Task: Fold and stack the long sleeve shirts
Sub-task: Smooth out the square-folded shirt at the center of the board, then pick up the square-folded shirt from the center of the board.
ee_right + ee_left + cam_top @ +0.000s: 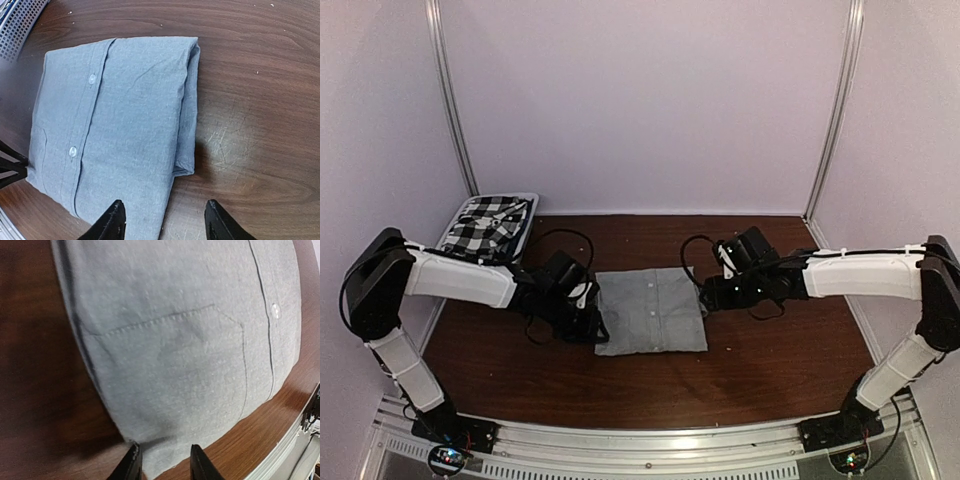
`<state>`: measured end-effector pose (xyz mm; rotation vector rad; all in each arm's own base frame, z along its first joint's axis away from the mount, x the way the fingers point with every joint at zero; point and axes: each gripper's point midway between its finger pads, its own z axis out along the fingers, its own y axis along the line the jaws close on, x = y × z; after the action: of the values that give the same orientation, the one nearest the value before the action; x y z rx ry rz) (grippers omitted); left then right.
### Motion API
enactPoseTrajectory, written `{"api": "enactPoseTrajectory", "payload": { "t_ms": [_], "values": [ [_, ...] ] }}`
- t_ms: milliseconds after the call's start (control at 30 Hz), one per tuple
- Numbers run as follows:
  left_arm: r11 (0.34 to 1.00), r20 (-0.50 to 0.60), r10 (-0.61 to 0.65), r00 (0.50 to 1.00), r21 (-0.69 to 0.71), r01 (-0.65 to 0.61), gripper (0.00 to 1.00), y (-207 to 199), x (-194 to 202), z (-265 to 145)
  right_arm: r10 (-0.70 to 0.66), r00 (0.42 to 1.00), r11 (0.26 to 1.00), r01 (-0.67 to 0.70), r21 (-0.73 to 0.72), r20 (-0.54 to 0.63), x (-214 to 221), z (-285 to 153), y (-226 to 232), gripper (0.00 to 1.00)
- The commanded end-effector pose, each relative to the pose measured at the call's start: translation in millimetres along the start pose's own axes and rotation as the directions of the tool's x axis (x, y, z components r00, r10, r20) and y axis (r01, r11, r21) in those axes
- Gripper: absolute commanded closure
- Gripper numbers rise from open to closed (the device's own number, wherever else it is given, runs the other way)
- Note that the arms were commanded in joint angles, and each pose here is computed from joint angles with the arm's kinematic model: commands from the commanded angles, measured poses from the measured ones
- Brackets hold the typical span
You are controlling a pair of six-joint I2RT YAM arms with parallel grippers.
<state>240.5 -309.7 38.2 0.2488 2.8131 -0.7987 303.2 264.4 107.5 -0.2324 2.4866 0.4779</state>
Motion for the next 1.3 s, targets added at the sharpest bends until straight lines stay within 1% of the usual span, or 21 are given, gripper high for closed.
{"api": "enactPoseTrajectory", "payload": {
  "t_ms": [0,200,300,467,567,700,1267],
  "values": [
    [0.998,0.104,0.058,0.993,0.009,-0.059,0.62,-6,-39,-40,0.024,1.000,0.999,-0.024,-0.037,-0.001,-11,19,6,0.41],
    [0.997,0.186,0.067,0.980,0.034,-0.075,0.59,4,-78,-68,0.044,0.998,0.998,-0.046,-0.050,-0.037,-15,48,8,0.31],
    [0.995,0.214,0.079,0.974,0.045,-0.090,0.59,8,-95,-76,0.051,0.998,0.998,-0.052,-0.024,-0.048,-16,57,5,0.27],
    [0.994,0.211,0.080,0.974,0.057,-0.094,0.59,15,-110,-70,0.092,0.994,0.996,-0.092,-0.002,-0.056,-15,66,-8,0.26],
    [0.992,0.213,0.085,0.973,0.074,-0.103,0.59,11,-115,-67,0.102,0.993,0.995,-0.100,0.022,-0.067,-11,72,-16,0.27],
    [0.991,0.209,0.094,0.973,0.076,-0.112,0.60,12,-117,-61,0.111,0.989,0.994,-0.110,0.012,-0.096,-4,80,-13,0.29],
    [0.987,0.190,0.098,0.977,0.105,-0.119,0.60,12,-110,-53,0.111,0.983,0.992,-0.099,0.082,-0.148,17,98,-14,0.44]
  ]
}}
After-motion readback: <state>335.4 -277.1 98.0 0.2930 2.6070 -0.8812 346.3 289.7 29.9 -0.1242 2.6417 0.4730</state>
